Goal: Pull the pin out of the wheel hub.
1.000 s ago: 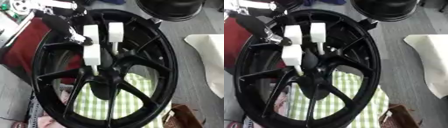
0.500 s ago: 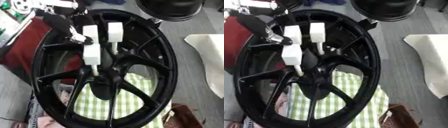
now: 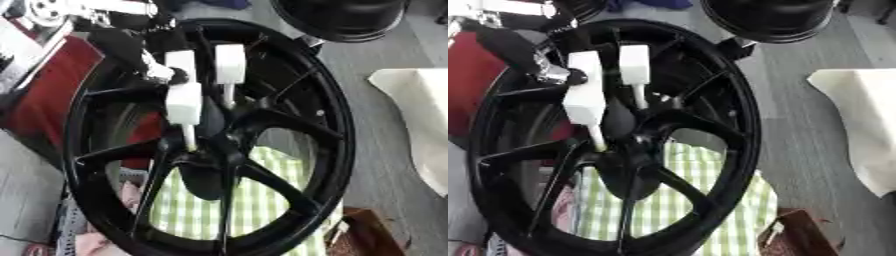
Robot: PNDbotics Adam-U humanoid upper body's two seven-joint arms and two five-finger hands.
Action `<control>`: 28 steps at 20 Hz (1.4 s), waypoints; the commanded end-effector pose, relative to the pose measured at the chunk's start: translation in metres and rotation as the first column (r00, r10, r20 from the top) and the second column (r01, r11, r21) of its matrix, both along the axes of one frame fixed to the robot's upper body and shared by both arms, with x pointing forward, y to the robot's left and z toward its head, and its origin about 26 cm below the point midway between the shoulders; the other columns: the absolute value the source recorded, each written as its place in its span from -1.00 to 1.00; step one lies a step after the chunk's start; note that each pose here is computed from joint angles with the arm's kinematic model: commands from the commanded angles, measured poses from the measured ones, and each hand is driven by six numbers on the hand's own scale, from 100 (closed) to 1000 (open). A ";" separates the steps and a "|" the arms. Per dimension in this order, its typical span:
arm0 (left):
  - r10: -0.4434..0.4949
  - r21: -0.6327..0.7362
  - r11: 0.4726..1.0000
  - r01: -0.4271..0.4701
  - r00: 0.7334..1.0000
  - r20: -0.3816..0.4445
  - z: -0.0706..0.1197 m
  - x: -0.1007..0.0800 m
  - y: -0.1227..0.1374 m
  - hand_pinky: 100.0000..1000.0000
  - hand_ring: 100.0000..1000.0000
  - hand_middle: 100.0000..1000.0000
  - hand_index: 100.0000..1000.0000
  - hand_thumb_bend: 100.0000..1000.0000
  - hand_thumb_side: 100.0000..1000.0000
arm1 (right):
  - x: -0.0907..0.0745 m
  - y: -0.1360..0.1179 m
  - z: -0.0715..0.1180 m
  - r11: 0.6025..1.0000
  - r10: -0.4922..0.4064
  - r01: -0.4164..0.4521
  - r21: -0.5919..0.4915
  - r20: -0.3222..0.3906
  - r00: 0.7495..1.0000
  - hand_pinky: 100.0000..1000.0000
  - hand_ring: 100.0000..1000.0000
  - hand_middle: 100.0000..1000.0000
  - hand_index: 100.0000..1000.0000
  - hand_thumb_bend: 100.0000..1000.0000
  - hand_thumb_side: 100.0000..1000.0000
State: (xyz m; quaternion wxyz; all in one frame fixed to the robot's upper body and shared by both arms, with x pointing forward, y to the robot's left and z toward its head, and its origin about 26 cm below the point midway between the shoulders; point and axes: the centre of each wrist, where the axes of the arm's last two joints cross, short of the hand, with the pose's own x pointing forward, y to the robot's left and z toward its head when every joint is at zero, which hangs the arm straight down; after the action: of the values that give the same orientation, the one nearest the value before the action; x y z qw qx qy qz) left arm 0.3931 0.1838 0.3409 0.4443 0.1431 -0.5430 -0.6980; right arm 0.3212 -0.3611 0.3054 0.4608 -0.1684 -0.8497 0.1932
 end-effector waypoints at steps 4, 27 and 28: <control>0.017 0.006 1.000 -0.017 1.000 -0.002 0.010 -0.002 0.002 0.57 0.34 0.08 0.48 -0.44 -0.38 | -0.002 -0.003 0.007 1.000 -0.018 0.018 -0.021 0.017 1.000 0.25 0.12 0.08 0.41 -0.77 -0.18; 0.043 -0.039 0.998 -0.041 0.998 0.039 0.005 0.002 -0.002 0.44 0.08 -0.19 0.20 -0.54 -0.62 | 0.000 -0.005 0.003 0.999 -0.025 0.025 -0.020 0.012 1.000 0.26 0.12 0.08 0.42 -0.75 -0.15; 0.044 -0.047 0.998 -0.042 0.998 0.042 0.005 0.002 -0.002 0.43 0.07 -0.22 0.18 -0.58 -0.67 | 0.000 -0.005 0.003 0.999 -0.026 0.027 -0.020 0.012 1.000 0.26 0.12 0.08 0.42 -0.75 -0.15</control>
State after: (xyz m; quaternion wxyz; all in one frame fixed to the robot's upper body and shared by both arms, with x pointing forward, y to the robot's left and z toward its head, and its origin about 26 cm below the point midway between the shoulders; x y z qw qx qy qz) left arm 0.3979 0.1804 0.3351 0.4543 0.1509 -0.5580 -0.6778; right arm 0.3236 -0.3628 0.2992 0.4689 -0.1697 -0.8453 0.1919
